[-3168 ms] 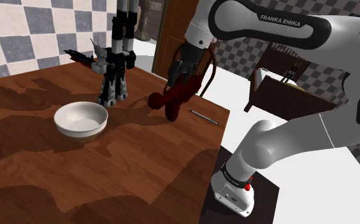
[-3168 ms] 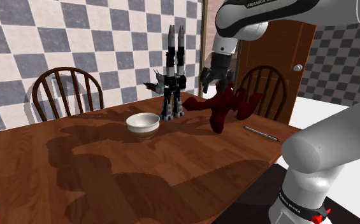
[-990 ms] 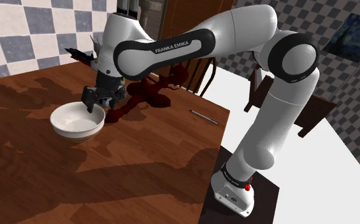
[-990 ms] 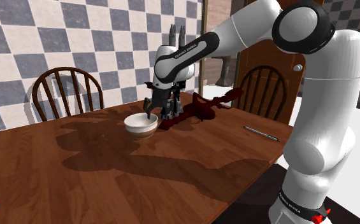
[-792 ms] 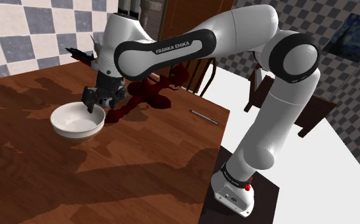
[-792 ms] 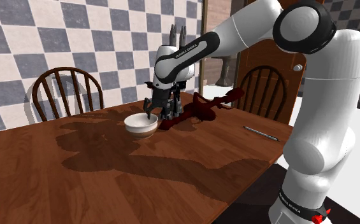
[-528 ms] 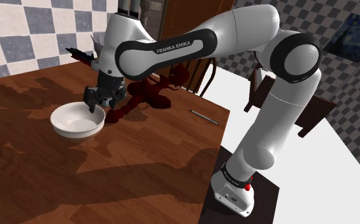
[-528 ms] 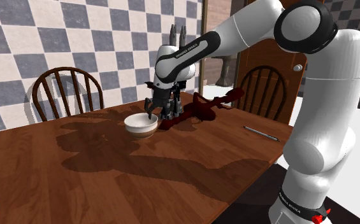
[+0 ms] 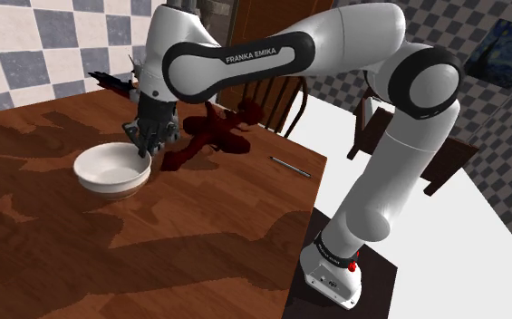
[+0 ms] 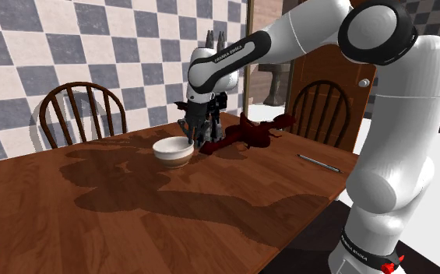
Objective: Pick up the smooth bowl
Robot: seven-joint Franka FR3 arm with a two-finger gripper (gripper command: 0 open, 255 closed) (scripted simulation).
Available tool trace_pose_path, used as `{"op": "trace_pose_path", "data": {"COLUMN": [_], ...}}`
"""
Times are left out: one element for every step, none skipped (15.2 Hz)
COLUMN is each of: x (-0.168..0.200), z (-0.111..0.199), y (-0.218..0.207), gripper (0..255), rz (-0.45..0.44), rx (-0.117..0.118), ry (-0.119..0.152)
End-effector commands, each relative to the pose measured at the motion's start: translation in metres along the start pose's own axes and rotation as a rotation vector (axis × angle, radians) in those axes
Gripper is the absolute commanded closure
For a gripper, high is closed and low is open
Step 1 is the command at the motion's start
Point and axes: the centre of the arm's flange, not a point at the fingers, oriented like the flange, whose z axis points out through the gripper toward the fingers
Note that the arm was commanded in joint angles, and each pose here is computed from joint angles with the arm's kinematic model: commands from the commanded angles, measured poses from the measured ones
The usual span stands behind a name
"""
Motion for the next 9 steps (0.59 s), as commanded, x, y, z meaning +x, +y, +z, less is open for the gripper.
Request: {"op": "trace_pose_path", "data": {"x": [0.000,0.000,0.001,0.001,0.001,0.002,0.002,0.002,0.002], "z": [-0.010,-0.015,-0.020,-0.025,-0.031,-0.036,-0.041,-0.042,-0.042], "y": [-0.002,-0.003,-0.003,-0.004,-0.005,-0.006,-0.007,-0.007,-0.007], "gripper": [255,255,255,255,255,255,255,255,255], "rz": [0.000,0.000,0.000,0.000,0.000,0.000,0.000,0.000,0.000], "rx": [0.000,0.000,0.000,0.000,0.000,0.000,0.000,0.000,0.000], "ry": [-0.001,-0.001,-0.001,-0.001,-0.001,-0.001,-0.001,-0.001,-0.001]}}
